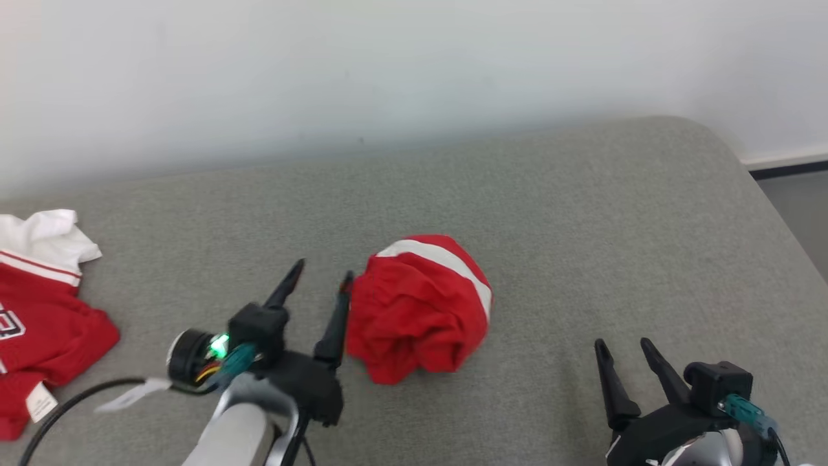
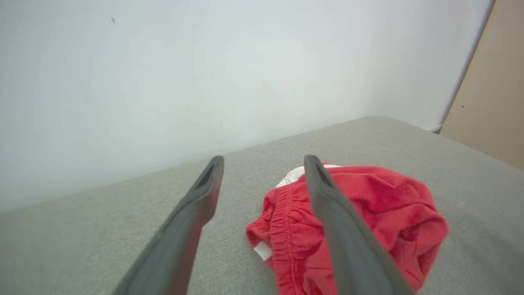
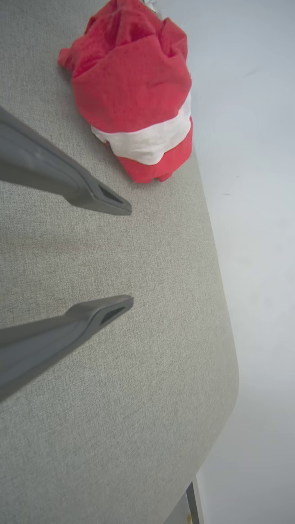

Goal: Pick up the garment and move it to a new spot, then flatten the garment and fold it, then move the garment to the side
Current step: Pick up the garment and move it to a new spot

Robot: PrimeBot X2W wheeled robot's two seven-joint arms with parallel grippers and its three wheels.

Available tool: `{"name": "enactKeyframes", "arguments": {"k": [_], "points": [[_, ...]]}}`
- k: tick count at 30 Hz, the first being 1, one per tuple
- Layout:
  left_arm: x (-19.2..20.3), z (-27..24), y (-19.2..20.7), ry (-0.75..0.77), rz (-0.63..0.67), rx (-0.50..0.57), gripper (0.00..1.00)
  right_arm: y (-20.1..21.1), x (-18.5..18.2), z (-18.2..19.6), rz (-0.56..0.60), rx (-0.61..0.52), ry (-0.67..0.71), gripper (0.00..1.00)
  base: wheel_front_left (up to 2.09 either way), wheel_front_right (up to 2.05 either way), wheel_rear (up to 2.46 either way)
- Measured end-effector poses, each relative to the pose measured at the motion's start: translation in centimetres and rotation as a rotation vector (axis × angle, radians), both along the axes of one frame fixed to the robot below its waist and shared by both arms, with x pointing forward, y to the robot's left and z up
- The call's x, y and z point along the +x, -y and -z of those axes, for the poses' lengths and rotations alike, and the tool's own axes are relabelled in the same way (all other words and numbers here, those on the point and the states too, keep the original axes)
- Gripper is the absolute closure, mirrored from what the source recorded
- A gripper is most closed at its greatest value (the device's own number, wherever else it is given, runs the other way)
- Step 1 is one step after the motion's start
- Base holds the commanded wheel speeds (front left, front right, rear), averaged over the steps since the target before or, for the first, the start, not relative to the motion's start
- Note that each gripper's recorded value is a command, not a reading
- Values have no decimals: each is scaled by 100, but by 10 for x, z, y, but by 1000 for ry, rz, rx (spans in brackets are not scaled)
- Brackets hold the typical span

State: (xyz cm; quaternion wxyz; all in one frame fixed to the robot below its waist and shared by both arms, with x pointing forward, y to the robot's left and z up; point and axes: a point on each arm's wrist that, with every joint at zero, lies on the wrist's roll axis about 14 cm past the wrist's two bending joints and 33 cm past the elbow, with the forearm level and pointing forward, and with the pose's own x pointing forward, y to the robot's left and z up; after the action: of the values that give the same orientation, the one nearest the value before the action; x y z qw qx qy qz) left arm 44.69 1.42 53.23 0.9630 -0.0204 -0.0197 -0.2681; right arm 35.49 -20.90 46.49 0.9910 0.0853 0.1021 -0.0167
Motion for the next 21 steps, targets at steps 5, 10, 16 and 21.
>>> {"name": "enactKeyframes", "arguments": {"k": [5,10,16,21], "points": [[-16,2,-57,-17,-153,-101,0,-3,2,-4,-11,0,7,0,0,0,0],[-39,5,-110,-17,-293,-161,0,-6,2,-4,-19,4,8,0,0,0,0],[-71,22,-158,-49,-409,-141,0,-12,6,-1,-42,5,-8,0,0,0,0],[-92,32,-171,-72,-427,-109,0,-15,4,6,-52,2,-39,0,0,0,0]]}}
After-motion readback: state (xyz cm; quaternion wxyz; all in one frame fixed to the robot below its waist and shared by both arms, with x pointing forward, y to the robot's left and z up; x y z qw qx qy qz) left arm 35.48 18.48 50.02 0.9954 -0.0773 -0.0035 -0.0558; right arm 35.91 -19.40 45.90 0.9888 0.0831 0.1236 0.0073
